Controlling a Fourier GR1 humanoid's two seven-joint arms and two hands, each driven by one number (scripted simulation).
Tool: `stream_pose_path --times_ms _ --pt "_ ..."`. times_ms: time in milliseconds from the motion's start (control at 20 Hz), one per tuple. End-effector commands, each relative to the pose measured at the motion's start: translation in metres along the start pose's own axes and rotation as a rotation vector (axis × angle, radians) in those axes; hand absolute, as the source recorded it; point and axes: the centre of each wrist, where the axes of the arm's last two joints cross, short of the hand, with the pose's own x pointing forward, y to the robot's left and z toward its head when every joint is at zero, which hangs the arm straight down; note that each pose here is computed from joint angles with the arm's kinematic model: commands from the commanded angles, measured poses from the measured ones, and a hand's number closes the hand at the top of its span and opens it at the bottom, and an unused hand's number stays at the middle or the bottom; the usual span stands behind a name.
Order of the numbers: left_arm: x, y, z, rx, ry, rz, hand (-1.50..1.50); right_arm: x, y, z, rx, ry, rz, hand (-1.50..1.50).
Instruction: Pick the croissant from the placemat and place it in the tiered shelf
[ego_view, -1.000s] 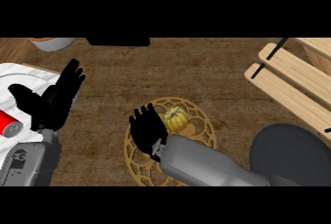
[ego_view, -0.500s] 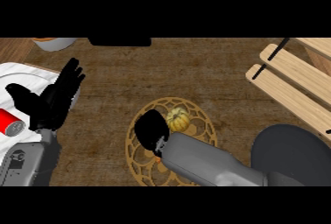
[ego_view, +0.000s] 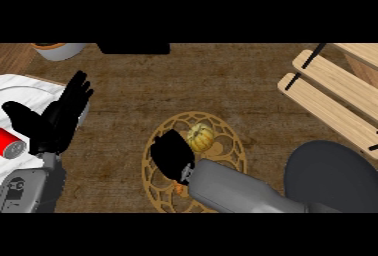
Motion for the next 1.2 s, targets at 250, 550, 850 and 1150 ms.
stream_pose_path --times_ms 250,550,850,1150 --pt "-0.015 0.028 0.017 0.109 0.053 0.007 0.0 0.005 0.085 0.107 -0.029 -0.049 -0.41 1.5" --pt "-0.007 0.029 0.02 0.104 0.026 0.001 0.0 -0.004 0.032 0.169 -0.384 -0.089 -0.753 1.5" --pt "-0.003 0.027 0.017 0.106 0.027 -0.001 0.0 -0.032 -0.024 0.254 -0.654 -0.066 -0.822 1.5" --pt "0.012 0.028 0.014 0.054 -0.009 0.015 0.0 -0.056 -0.058 0.322 -0.724 0.078 -0.84 1.5"
